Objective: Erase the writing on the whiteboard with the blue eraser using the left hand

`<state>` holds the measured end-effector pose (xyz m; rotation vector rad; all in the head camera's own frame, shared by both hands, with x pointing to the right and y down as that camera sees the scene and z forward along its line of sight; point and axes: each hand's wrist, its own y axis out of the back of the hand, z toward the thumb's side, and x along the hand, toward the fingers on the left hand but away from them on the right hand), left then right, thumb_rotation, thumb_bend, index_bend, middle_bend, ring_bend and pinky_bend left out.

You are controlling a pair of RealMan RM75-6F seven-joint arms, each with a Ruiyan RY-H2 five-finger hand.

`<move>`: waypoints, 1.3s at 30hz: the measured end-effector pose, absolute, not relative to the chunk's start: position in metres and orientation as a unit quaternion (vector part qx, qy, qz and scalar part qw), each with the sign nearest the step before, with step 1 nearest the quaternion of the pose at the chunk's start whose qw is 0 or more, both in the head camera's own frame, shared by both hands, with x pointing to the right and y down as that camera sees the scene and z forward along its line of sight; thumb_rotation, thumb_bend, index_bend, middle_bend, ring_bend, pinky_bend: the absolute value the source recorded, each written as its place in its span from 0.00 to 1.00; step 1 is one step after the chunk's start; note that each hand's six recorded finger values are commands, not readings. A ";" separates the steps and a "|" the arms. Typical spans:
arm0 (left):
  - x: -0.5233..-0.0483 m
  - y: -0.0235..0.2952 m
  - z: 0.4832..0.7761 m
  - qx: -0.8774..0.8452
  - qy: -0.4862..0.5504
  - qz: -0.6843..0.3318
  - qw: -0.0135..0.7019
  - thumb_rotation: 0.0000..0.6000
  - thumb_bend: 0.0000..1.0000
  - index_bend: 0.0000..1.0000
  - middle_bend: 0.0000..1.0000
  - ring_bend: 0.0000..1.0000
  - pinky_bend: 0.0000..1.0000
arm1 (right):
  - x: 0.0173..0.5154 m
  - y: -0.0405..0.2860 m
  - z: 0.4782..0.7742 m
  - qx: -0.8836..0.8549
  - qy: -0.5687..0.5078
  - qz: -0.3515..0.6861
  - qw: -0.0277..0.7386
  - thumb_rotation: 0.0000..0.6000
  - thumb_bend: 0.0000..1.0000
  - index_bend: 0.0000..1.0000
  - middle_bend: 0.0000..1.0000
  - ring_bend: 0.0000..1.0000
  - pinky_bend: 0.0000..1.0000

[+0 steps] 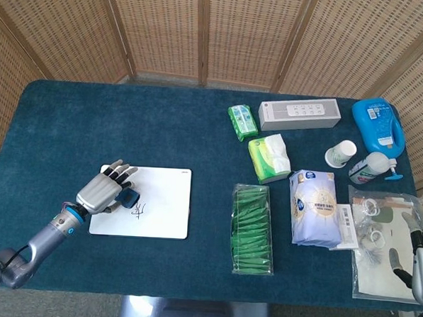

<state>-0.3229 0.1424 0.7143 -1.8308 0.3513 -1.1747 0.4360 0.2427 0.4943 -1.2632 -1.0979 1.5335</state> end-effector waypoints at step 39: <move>-0.329 0.134 0.720 -0.748 0.162 -0.486 0.422 1.00 0.31 0.30 0.00 0.00 0.00 | 0.434 0.243 0.495 -0.503 -0.436 0.616 0.421 1.00 0.35 0.16 0.09 0.00 0.06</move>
